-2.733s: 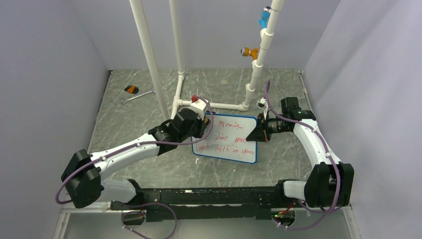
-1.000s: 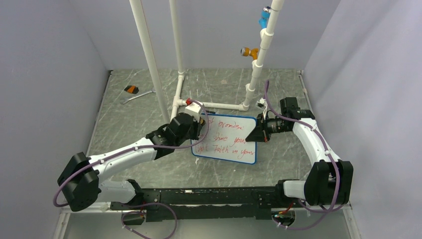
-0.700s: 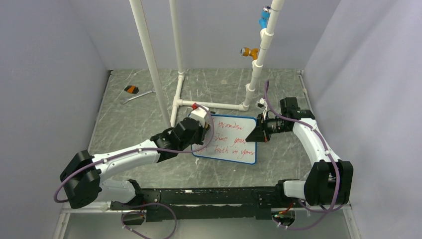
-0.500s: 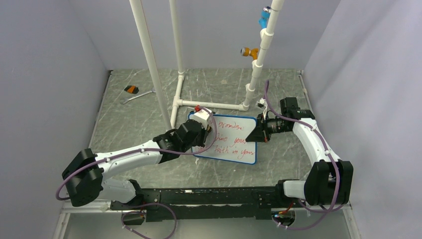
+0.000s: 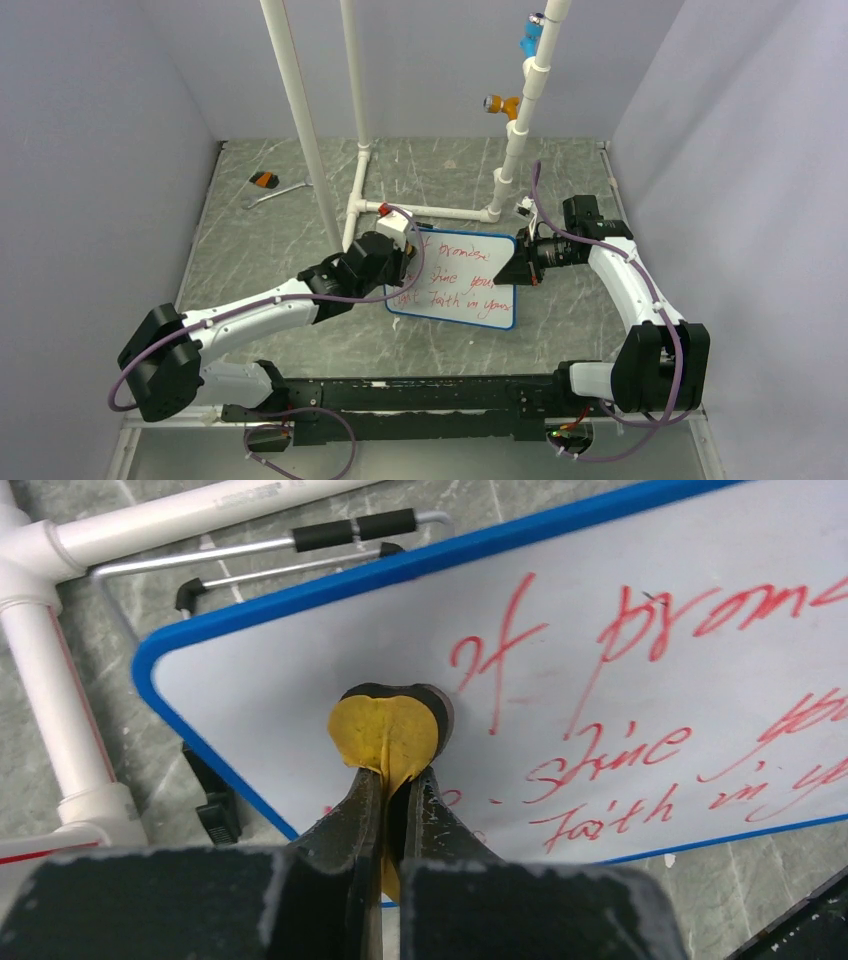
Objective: Erase the whiteboard
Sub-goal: Erase the center of the board with the whiteboard.
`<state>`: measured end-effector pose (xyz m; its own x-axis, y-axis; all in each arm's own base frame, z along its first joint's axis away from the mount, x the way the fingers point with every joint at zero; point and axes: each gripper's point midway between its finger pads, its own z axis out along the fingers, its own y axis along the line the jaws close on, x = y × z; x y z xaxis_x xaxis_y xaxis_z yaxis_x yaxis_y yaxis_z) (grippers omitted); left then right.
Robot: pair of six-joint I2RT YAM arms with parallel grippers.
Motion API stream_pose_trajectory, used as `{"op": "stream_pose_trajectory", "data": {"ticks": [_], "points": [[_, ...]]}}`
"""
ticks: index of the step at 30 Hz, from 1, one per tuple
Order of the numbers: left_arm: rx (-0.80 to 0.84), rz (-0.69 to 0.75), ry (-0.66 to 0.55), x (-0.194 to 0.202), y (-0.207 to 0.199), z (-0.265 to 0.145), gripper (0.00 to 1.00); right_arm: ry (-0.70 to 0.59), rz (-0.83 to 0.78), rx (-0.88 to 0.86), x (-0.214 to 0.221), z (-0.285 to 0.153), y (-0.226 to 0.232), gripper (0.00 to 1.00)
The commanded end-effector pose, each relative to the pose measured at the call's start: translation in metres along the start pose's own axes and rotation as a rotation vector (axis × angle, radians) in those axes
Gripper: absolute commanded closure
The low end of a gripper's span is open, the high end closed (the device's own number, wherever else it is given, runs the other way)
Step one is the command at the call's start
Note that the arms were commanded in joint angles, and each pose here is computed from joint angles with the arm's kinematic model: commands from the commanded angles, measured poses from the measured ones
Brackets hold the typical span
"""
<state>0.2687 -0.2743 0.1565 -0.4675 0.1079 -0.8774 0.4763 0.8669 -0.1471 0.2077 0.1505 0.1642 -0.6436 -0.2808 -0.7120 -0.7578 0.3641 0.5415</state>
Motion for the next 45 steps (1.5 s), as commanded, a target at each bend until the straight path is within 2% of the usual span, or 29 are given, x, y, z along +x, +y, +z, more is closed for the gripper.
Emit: {"op": "stream_pose_trajectory", "data": {"ticks": [1,6,14,18,26,30,36,38,45], "points": [[0.071,0.015,-0.024,-0.011,-0.035,0.001,1.00,0.009,-0.064,-0.018,-0.005,0.000,0.006,1.00],[0.040,0.042,-0.034,-0.013,-0.032,0.002,1.00,0.007,-0.067,-0.019,-0.005,0.000,0.006,1.00],[-0.063,0.000,-0.067,-0.031,0.020,0.001,1.00,0.005,-0.072,-0.019,-0.005,-0.001,0.007,1.00],[-0.018,-0.004,-0.066,-0.036,0.011,0.001,1.00,0.007,-0.070,-0.019,-0.005,-0.001,0.007,1.00],[0.088,0.042,-0.024,-0.018,-0.049,0.003,1.00,0.011,-0.061,-0.021,-0.004,0.000,0.005,1.00],[0.040,0.060,-0.032,-0.018,-0.040,0.005,1.00,0.009,-0.063,-0.023,-0.004,0.000,0.006,1.00],[-0.073,-0.001,-0.043,-0.024,0.019,0.005,1.00,0.006,-0.070,-0.022,-0.005,-0.001,0.007,1.00],[-0.080,-0.012,-0.047,-0.025,0.027,0.003,1.00,0.005,-0.071,-0.020,-0.005,-0.001,0.007,1.00],[0.038,-0.001,-0.056,-0.030,-0.009,0.000,1.00,0.008,-0.066,-0.023,-0.005,0.000,0.006,1.00]]}}
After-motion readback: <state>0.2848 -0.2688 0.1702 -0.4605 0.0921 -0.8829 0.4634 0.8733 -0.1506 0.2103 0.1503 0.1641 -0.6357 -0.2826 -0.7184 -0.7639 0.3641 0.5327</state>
